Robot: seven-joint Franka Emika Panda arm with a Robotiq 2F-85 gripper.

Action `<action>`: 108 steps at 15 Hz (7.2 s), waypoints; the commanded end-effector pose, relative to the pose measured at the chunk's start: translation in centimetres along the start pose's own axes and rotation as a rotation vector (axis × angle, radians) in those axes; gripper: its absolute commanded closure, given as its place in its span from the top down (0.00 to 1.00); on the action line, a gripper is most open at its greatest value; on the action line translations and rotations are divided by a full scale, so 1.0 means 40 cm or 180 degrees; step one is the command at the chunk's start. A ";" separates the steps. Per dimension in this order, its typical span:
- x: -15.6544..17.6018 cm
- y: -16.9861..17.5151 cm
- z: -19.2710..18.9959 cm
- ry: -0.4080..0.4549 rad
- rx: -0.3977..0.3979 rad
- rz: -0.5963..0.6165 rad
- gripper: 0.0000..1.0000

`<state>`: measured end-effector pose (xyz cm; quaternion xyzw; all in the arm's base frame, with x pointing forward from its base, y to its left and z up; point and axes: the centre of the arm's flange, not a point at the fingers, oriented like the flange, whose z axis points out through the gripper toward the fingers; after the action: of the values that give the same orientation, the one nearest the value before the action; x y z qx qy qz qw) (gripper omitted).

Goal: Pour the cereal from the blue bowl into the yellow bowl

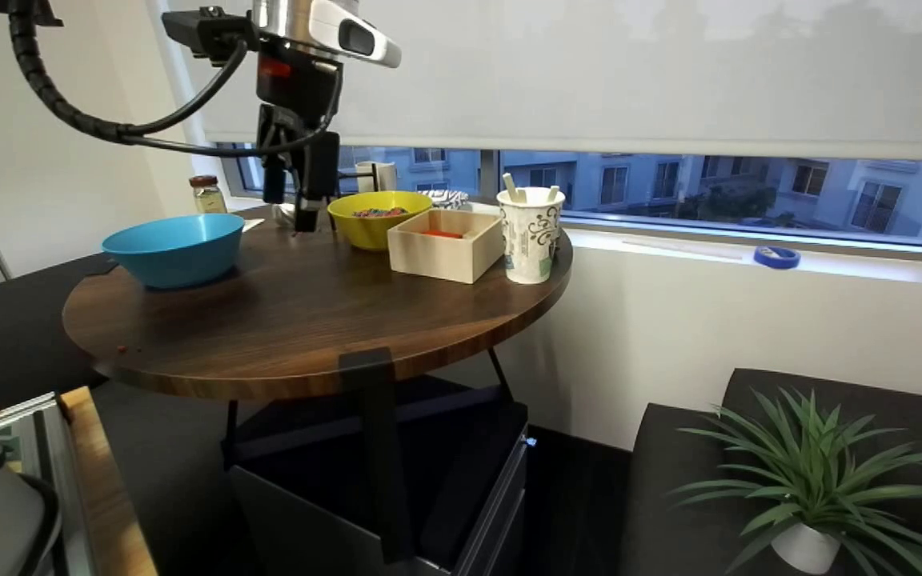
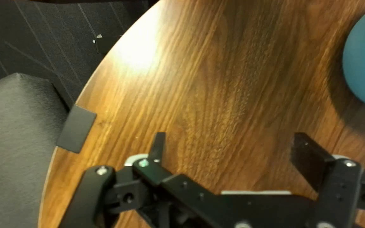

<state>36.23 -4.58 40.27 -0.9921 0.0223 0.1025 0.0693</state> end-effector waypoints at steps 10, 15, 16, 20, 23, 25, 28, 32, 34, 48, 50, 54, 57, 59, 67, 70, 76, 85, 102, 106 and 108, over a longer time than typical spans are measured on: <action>-0.048 -0.351 0.082 -0.0035 0.0098 -0.2240 1.00; -0.038 -0.400 0.109 0.0055 0.0150 -0.2520 1.00; -0.024 -0.411 0.125 0.0040 0.0184 -0.2568 1.00; 0.003 -0.420 0.146 -0.0020 0.0215 -0.2604 1.00; 0.005 -0.422 0.142 -0.0008 0.0215 -0.2614 1.00; 0.017 -0.437 0.158 0.0096 0.0253 -0.2656 1.00; 0.032 -0.450 0.177 0.0170 0.0307 -0.2710 1.00; 0.052 -0.449 0.214 0.0067 0.0503 -0.2740 1.00; 0.060 -0.449 0.232 0.0037 0.0541 -0.2768 1.00; 0.091 -0.463 0.280 -0.0031 0.0759 -0.2674 0.14; 0.091 -0.461 0.270 -0.0044 0.0800 -0.2643 0.02; 0.090 -0.444 0.262 -0.0108 0.1007 -0.2634 0.01; 0.087 -0.415 0.228 -0.0143 0.1225 -0.2649 0.01; 0.082 -0.394 0.194 -0.0132 0.1296 -0.2643 0.01; 0.049 -0.357 -0.029 0.0281 0.0987 -0.2281 0.01; 0.054 -0.318 -0.129 0.0566 0.0721 -0.2067 0.01; 0.095 -0.178 -0.260 0.1000 0.0295 -0.1499 0.01; 0.106 -0.152 -0.269 0.1109 0.0266 -0.1576 0.06; 0.347 -0.320 -0.308 0.1031 -0.1286 -0.1594 0.01; 0.373 -0.330 -0.317 0.1062 -0.1663 -0.1583 0.01; 0.384 -0.338 -0.312 0.1076 -0.1862 -0.1578 0.01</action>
<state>53.44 5.70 50.80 -0.9550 -0.2400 -0.0738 -0.1577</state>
